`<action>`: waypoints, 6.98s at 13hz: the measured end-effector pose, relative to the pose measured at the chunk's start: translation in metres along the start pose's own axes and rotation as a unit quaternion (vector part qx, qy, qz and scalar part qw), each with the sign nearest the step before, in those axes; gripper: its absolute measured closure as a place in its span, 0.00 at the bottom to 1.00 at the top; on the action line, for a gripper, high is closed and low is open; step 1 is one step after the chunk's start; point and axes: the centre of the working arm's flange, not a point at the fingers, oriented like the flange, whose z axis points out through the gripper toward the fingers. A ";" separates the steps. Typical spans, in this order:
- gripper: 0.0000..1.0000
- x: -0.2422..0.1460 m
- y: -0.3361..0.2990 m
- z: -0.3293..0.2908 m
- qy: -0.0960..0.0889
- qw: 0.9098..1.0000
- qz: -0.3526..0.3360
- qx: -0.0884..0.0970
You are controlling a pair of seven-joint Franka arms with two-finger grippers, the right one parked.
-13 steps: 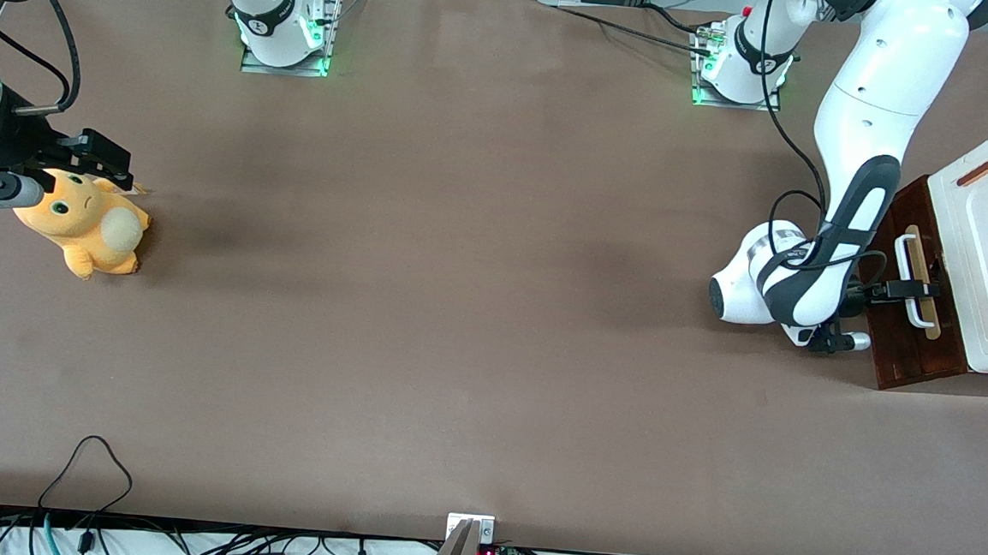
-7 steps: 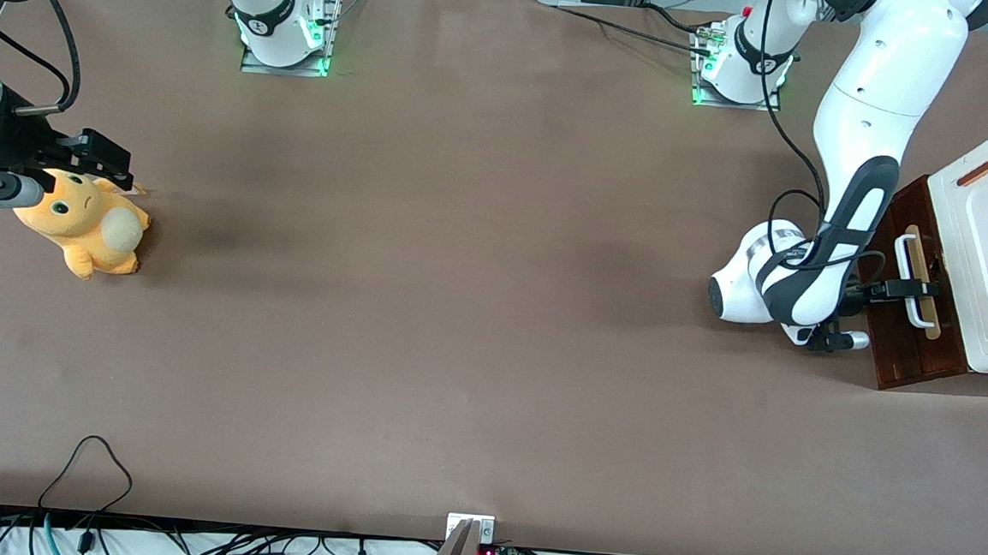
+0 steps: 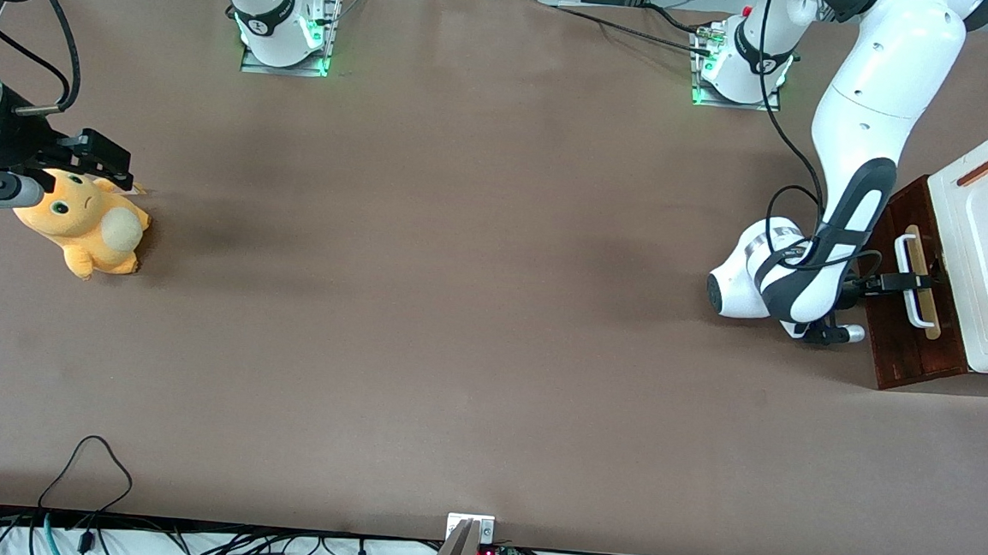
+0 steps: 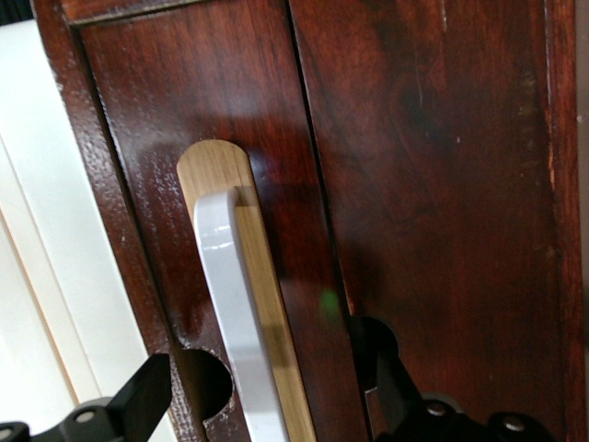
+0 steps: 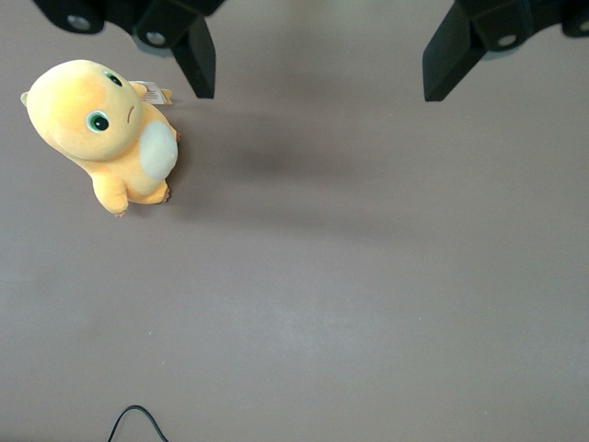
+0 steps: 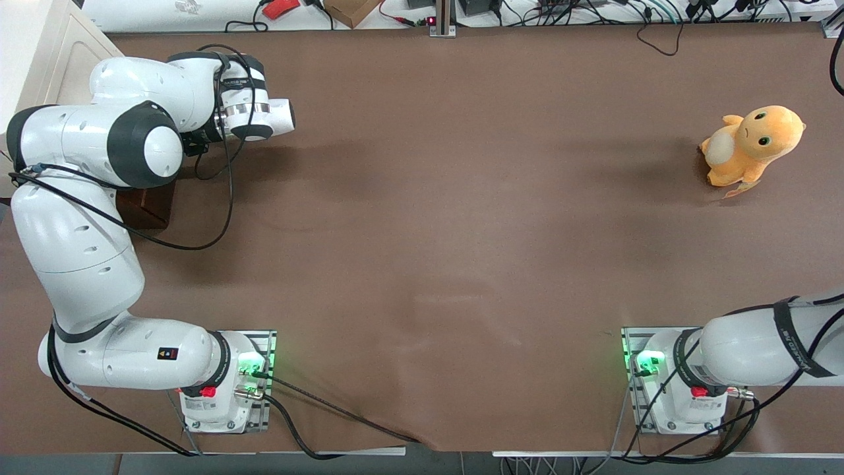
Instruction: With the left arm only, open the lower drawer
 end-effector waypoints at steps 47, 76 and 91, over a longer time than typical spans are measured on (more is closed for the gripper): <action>0.57 -0.008 0.003 0.006 -0.002 1.000 -0.005 0.027; 0.80 -0.008 0.003 0.005 -0.002 0.999 -0.030 0.026; 0.80 -0.011 0.003 -0.011 -0.002 0.999 -0.030 0.016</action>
